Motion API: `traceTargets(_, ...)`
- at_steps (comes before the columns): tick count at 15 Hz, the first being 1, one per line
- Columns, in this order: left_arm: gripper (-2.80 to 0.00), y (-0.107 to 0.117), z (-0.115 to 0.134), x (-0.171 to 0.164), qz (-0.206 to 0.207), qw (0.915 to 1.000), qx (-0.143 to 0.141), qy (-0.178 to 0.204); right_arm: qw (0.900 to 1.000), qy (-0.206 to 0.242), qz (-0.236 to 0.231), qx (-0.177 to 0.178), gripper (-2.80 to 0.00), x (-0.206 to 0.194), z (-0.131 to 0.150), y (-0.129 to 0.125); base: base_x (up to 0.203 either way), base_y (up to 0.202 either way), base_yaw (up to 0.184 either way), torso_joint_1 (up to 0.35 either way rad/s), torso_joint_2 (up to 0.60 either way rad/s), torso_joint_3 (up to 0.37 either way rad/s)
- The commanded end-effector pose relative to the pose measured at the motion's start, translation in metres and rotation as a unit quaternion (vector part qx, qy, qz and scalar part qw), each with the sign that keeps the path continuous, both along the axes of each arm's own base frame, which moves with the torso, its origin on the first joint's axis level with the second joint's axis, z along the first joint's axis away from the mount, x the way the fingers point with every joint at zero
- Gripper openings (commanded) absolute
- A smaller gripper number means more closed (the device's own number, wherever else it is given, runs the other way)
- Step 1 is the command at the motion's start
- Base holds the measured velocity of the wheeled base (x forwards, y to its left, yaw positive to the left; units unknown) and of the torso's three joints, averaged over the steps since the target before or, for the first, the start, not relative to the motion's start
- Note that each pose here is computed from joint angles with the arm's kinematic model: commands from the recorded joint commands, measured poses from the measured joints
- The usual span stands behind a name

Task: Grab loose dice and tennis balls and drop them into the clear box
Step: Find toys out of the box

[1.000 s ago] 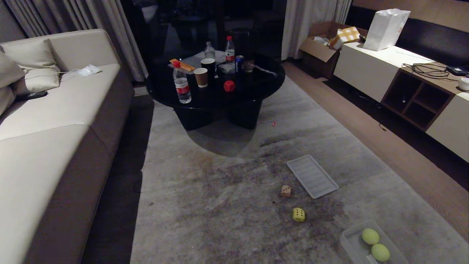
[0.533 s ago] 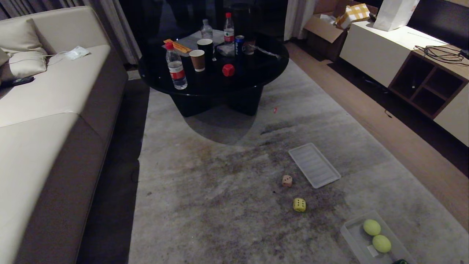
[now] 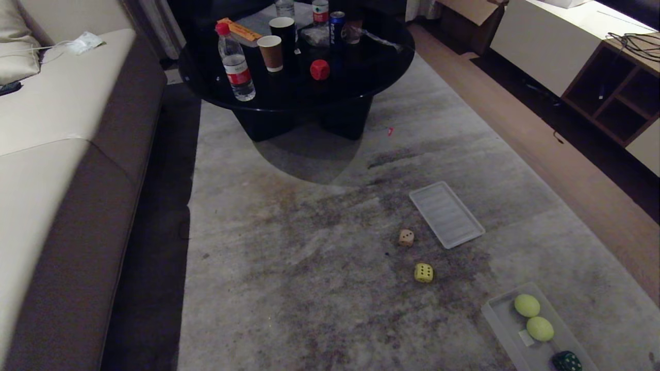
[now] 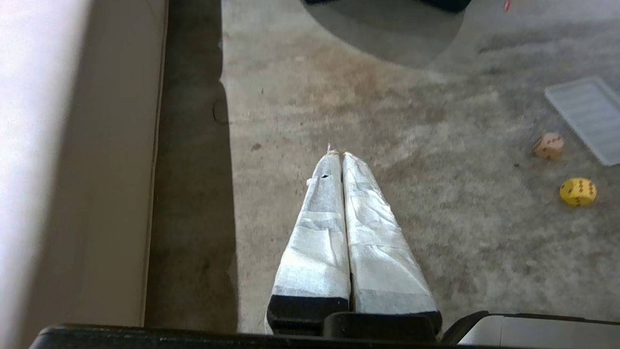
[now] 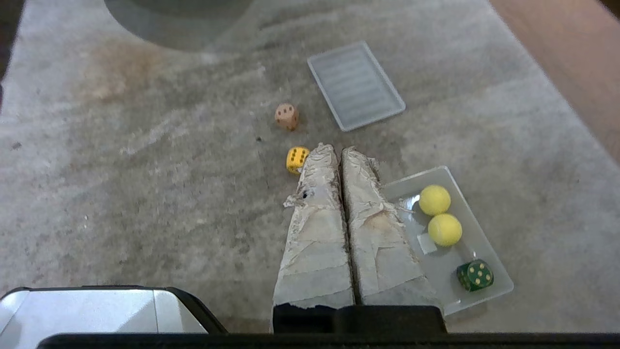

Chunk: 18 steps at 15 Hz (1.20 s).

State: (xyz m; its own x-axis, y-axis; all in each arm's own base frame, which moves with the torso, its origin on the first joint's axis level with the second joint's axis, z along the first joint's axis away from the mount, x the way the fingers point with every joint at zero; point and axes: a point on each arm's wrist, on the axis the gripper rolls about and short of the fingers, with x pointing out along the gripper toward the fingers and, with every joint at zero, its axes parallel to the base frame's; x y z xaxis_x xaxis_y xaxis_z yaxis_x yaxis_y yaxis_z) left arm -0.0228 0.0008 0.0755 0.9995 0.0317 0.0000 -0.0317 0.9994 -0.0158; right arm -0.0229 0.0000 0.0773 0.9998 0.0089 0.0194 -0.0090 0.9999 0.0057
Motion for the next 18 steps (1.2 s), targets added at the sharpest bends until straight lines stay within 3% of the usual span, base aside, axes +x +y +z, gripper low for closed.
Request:
traceTargets(1,-2.8,0.0,-0.0005,0.0001,0.0,1.0,-0.001,0.001,1.0,0.005,0.001,0.0,-2.8,0.0008,-0.0025,0.0,0.0,0.0,0.0,0.002,0.0,-0.198)
traceTargets(18,-2.8,0.0,-0.0005,0.0001,0.0,1.0,-0.001,0.001,1.0,0.005,0.0,0.0,-2.8,0.0008,-0.0025,0.0,0.0,0.0,0.0,0.002,0.0,-0.195)
